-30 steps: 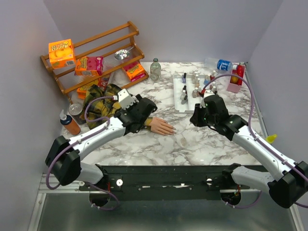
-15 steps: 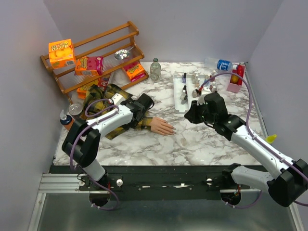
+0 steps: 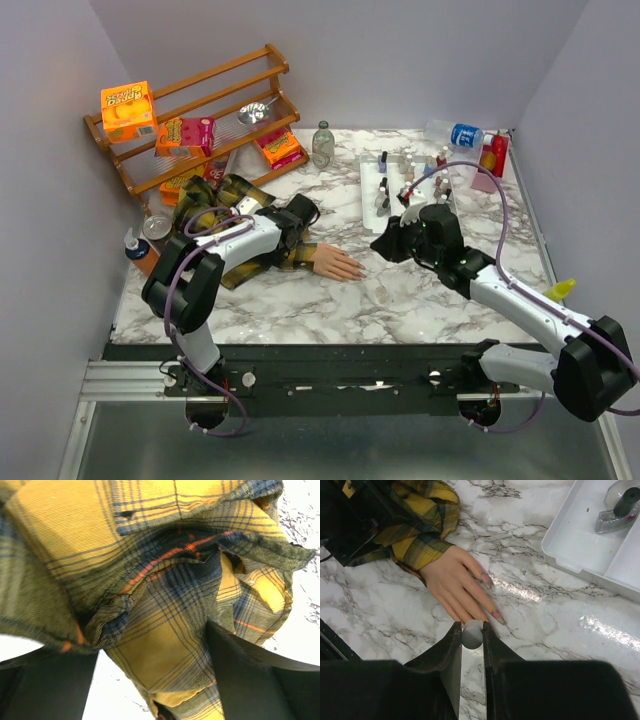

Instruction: Paint the nails

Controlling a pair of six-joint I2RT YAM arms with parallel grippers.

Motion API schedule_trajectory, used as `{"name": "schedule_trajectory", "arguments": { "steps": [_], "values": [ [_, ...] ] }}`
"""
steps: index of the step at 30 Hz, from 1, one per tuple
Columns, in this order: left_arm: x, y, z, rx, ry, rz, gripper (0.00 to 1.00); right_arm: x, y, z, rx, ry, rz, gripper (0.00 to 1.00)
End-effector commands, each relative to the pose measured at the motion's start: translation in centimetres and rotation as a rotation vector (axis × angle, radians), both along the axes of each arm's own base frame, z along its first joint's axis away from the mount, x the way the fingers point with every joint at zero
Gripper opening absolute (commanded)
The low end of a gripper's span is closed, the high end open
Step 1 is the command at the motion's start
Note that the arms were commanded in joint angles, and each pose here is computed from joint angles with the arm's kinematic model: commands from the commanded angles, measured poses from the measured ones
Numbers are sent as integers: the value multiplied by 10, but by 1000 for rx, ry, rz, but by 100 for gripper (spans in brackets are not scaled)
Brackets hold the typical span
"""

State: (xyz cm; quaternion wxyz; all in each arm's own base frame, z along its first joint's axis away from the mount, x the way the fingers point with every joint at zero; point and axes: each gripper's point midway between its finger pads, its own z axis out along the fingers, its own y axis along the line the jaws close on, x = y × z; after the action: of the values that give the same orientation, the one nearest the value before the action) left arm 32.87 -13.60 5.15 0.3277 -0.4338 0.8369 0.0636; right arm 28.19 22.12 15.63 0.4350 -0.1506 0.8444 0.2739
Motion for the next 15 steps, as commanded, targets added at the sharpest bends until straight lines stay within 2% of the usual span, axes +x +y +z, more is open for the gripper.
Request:
{"name": "schedule_trajectory", "arguments": {
  "steps": [1, 3, 7, 10, 11, 15],
  "values": [
    [1, -2, -16, -31, 19, 6, 88, -2, 17, 11, 95, -97, 67, 1],
    [1, -3, -19, -38, 23, 1, 82, -8, 20, 6, 113, -112, 89, 1],
    [1, -3, -26, -33, 36, -6, 77, -19, 25, -1, 125, -133, 124, 1],
    [1, -2, -29, -36, 41, -12, 69, -28, 32, -4, 127, -158, 157, 1],
    [1, -3, -29, -37, 43, -14, 62, -29, 32, -6, 116, -167, 156, 1],
    [-1, -2, -26, -47, 30, -17, 59, -31, 39, -16, 83, -171, 160, 1]
  ]
}}
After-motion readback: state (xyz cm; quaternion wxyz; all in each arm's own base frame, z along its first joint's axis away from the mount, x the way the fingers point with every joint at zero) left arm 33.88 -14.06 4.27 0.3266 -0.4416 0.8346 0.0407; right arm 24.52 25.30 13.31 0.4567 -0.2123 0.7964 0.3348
